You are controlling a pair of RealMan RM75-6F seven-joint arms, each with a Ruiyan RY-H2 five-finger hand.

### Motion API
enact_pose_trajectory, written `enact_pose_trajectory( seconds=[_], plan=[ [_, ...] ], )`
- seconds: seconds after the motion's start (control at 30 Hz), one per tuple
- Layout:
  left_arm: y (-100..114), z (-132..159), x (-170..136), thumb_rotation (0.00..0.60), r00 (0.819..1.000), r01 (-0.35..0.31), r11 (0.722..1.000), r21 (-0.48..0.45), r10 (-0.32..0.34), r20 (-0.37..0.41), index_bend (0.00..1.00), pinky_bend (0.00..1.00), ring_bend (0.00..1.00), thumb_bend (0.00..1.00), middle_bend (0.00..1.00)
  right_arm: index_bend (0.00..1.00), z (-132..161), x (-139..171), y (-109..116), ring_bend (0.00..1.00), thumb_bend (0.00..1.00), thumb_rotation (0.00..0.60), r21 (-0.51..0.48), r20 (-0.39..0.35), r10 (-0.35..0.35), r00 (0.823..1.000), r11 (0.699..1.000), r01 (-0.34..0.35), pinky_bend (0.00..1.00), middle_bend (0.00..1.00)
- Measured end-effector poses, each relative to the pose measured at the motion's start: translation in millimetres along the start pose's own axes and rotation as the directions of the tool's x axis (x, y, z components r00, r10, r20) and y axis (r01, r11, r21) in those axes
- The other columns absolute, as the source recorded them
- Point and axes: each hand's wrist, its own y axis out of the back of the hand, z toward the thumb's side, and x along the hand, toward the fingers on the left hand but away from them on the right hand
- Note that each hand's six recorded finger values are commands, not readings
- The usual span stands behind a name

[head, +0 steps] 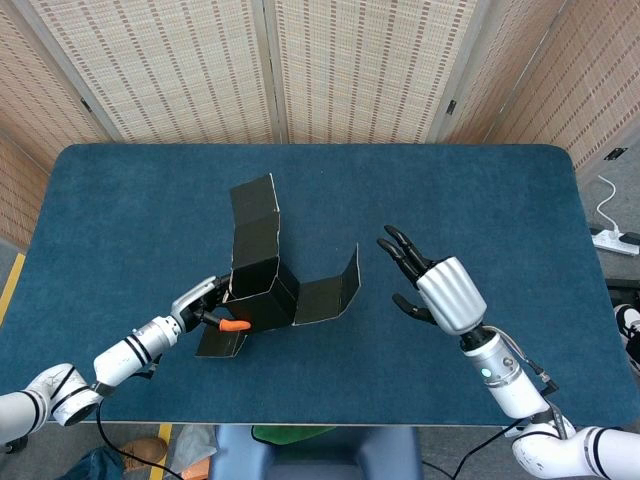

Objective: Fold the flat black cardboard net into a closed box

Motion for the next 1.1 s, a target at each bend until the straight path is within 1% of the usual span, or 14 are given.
enact_pose_trajectory(
  seconds=[0.1,0.17,0.27,0.4,0.57,0.7,0.8,0.9,1.1],
  plan=[
    [-4.2,8.8,-2.7,0.600,1.000,0.025,0.999,-0.046,-0.024,0.018,0.29,0.58,0.50,0.18,0.26,0.00,-0.8,2.3,-0.5,0.66,0.22,0.600,-0.038,0.007,-0.020,1.000,0.999,0.020,1.00,0.01],
    [-8.3,13.3,-3.0,0.600,0.999,0.038,0.996,-0.086,-0.036,0.026,0.29,0.58,0.50,0.18,0.26,0.00,4.5,-0.1,-3.9,0.66,0.22,0.600,-0.081,-0.002,-0.028,1.000,0.996,0.028,1.00,0.01],
    [-17.2,22.1,-3.2,0.600,0.998,0.062,0.988,-0.139,-0.057,0.040,0.29,0.58,0.50,0.18,0.26,0.00,20.6,-10.0,-15.3,0.66,0.22,0.600,-0.151,-0.021,-0.046,0.999,0.988,0.043,1.00,0.01],
    [-22.8,28.4,-1.5,0.600,0.997,0.069,0.987,-0.144,-0.063,0.048,0.29,0.58,0.50,0.18,0.26,0.00,47.8,-28.7,-29.3,0.66,0.21,0.600,-0.201,-0.048,-0.092,0.995,0.976,0.081,1.00,0.01],
    [-24.9,28.6,-1.1,0.600,0.997,0.069,0.993,-0.096,-0.065,0.047,0.29,0.58,0.50,0.18,0.26,0.00,75.1,-58.6,-32.6,0.66,0.21,0.600,-0.187,-0.070,-0.176,0.982,0.969,0.160,1.00,0.01],
    [-24.6,26.7,-1.7,0.600,0.997,0.067,0.997,-0.044,-0.064,0.048,0.29,0.58,0.50,0.18,0.26,0.00,87.1,-73.6,-30.0,0.66,0.21,0.600,-0.175,-0.094,-0.204,0.974,0.967,0.186,1.00,0.02],
    [-22.9,24.9,-2.1,0.600,0.997,0.064,0.998,-0.005,-0.064,0.047,0.29,0.58,0.50,0.18,0.25,0.00,91.5,-77.9,-28.4,0.66,0.21,0.600,-0.153,-0.112,-0.204,0.973,0.971,0.186,1.00,0.02],
    [-21.0,23.7,-1.7,0.600,0.997,0.061,0.997,0.042,-0.063,0.046,0.28,0.58,0.50,0.18,0.25,0.00,96.4,-80.7,-28.1,0.66,0.19,0.600,-0.141,-0.134,-0.187,0.973,0.976,0.168,1.00,0.03],
    [-18.9,21.9,0.1,0.600,0.997,0.050,0.986,0.161,-0.057,0.042,0.28,0.58,0.50,0.18,0.25,0.00,107.6,-81.8,-33.6,0.66,0.17,0.600,-0.076,-0.192,-0.120,0.974,0.991,0.107,1.00,0.05]
  ],
)
